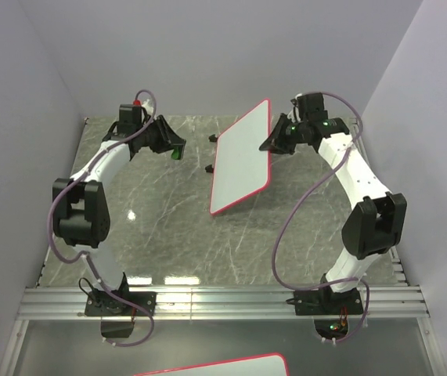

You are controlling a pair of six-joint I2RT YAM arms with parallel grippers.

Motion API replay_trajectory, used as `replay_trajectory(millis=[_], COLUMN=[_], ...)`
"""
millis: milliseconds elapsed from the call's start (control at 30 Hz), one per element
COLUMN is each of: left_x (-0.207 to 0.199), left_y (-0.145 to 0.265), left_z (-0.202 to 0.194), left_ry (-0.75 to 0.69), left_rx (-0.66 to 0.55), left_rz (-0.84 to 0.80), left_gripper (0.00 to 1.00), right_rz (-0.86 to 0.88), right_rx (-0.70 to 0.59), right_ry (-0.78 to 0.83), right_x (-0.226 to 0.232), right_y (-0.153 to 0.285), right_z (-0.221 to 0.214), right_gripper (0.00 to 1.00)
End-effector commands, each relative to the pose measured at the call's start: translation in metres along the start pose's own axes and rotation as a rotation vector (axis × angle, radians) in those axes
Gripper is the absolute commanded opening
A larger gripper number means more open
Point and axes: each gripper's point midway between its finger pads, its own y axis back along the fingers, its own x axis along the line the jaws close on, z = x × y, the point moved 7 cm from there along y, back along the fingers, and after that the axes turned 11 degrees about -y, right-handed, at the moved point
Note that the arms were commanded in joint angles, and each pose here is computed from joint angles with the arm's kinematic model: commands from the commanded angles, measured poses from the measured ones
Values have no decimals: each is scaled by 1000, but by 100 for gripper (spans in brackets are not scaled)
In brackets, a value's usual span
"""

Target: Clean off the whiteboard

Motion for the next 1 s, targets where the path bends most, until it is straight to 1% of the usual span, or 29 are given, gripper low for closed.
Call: replay_trajectory(millis=[0, 167, 333, 433, 600, 767, 867, 900, 933, 967], left_x=[-1, 6, 1, -1, -1, 10, 14, 15, 15, 17], left_y=[22, 38, 51, 59, 70, 70, 70, 71, 71, 72], left_z=[-2, -15, -22, -25, -31, -49, -57, -58, -60, -62], left_ry=[-21, -19, -17, -24, -31, 13, 25, 22, 24, 27], left_rx=[-20, 8, 11, 11, 5, 34, 50, 48, 52, 53], left_rz=[11, 53, 55, 71, 90, 110, 119, 125, 128, 136], left_gripper=[0, 0, 0, 0, 0, 0, 0, 0, 0, 0], right_rz=[147, 207, 232, 227, 192, 164, 175, 161, 153, 146], right_rx=[-161, -215, -194, -171, -127, -85, -37, -21, -10, -3], right_ry=[37, 29, 2, -14, -18, -4, 12, 22, 25, 30], right_x=[36, 50, 53, 49, 37, 26, 24, 20, 20, 20], right_y=[32, 28, 1, -14, -32, -46, -54, -59, -57, -59], right_z=[35, 60, 77, 76, 62, 53, 51, 51, 53, 51], right_gripper=[0, 0, 0, 0, 0, 0, 0, 1, 9, 32])
